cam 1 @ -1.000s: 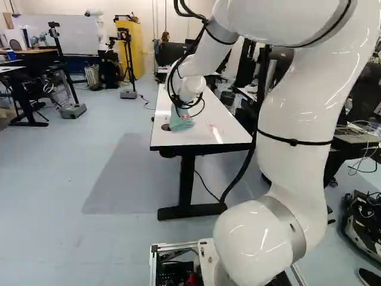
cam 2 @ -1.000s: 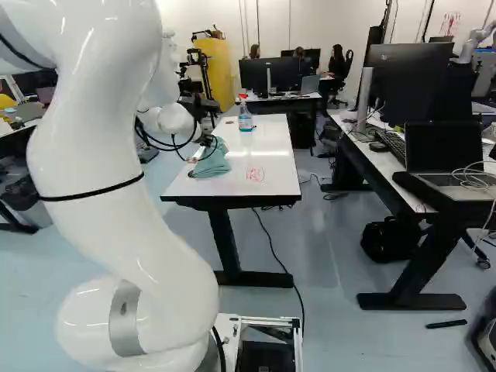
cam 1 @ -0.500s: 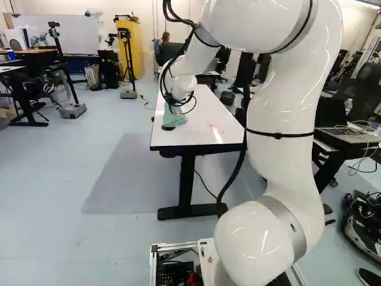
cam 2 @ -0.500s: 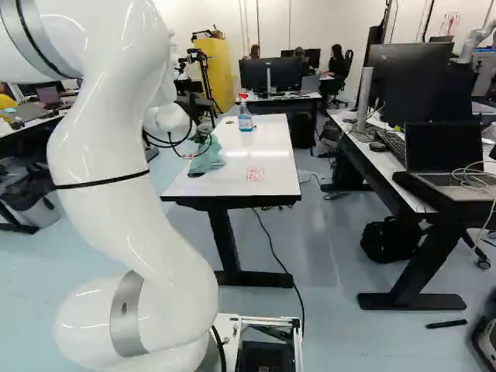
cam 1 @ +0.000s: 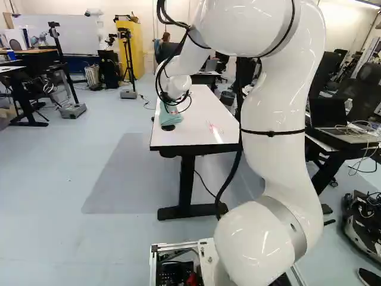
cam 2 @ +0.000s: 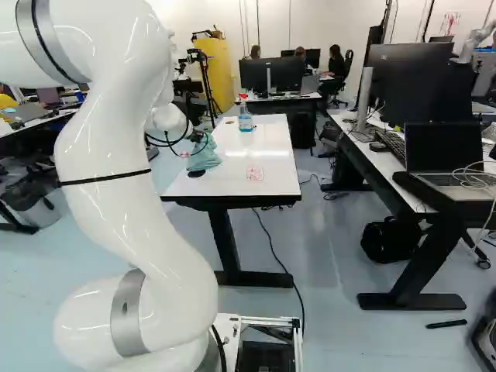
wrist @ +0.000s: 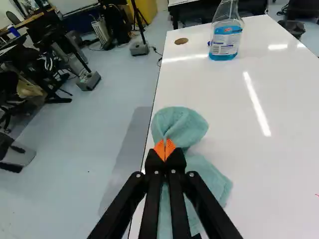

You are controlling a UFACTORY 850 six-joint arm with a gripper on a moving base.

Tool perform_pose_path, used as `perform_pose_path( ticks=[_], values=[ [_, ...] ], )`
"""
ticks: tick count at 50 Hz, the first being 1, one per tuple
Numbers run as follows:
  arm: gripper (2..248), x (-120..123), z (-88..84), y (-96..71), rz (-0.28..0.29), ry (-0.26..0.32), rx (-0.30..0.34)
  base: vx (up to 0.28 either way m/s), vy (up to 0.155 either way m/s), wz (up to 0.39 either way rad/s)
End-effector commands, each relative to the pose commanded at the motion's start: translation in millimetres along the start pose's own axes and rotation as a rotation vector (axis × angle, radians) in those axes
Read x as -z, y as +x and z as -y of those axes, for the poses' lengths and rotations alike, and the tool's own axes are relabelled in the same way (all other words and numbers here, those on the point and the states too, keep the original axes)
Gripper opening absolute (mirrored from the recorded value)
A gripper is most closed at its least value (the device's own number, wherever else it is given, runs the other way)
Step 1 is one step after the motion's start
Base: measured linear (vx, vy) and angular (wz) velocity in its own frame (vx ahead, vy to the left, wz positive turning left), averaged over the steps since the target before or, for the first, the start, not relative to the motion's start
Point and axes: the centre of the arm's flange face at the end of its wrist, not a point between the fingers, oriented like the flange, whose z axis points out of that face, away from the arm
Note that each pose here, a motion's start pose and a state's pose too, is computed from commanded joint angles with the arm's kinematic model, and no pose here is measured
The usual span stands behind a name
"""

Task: Clean the table with the green towel

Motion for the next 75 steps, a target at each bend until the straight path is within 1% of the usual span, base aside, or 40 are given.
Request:
perform_pose_path(
  ticks=[17,43,62,68,75],
  values=[
    [20,-1,-0.2,-0.9,0.002,-0.001,0.0,0.0,0.0,0.0],
    [20,-21,-4.4,-22.1,0.045,-0.012,0.003,0.0,0.0,0.0],
    [20,-21,-4.4,-22.3,0.047,-0.012,0.003,0.0,0.0,0.0],
    [20,-21,-4.4,-23.6,0.062,-0.012,0.003,0.0,0.0,0.0],
    [20,-21,-4.4,-26.4,0.093,-0.012,0.003,0.087,0.036,-0.009]
  ],
)
